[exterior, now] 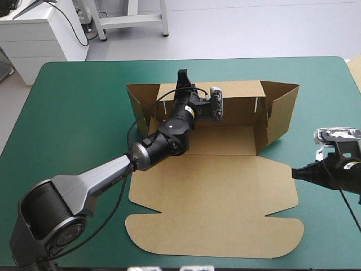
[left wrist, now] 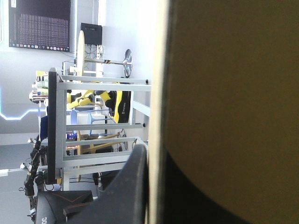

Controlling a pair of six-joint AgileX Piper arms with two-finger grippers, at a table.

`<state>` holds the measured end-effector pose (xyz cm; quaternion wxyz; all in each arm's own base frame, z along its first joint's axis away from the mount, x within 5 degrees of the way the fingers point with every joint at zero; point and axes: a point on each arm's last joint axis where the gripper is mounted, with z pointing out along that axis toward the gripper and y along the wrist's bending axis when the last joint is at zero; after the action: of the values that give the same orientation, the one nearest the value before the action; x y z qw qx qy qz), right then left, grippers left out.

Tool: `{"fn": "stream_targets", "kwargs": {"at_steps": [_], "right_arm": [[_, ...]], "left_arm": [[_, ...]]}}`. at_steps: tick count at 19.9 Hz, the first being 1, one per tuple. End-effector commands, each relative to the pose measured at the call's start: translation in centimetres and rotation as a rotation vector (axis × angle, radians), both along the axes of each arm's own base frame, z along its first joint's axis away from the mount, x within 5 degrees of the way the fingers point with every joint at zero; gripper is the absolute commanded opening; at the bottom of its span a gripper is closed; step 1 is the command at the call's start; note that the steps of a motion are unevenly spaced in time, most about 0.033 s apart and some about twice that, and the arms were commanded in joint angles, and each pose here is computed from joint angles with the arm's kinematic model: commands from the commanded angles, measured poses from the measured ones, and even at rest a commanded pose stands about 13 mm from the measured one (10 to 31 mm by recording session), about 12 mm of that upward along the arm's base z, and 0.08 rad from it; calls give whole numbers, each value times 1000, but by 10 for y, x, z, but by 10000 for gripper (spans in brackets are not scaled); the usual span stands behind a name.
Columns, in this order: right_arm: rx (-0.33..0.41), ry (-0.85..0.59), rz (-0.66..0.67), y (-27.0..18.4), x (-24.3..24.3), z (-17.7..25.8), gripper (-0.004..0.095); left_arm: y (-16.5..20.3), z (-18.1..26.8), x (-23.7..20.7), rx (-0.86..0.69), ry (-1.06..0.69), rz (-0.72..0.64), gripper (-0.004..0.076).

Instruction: Fold the box

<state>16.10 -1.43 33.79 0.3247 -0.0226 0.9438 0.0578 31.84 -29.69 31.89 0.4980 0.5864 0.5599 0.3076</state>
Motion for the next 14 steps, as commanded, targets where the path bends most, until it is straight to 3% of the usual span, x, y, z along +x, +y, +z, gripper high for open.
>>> {"fn": "stream_targets", "kwargs": {"at_steps": [1,8,14], "right_arm": [[31,-88,-11,2,2,13,-19],[65,-120,-13,4,3,17,-19],[48,-221,-16,0,19,52,-19]], "left_arm": [[4,27,-5,-44,-72,1,-8],[-7,6,0,8,-62,-27,-8],[-10,2,0,-15,-47,-17,-8]]}}
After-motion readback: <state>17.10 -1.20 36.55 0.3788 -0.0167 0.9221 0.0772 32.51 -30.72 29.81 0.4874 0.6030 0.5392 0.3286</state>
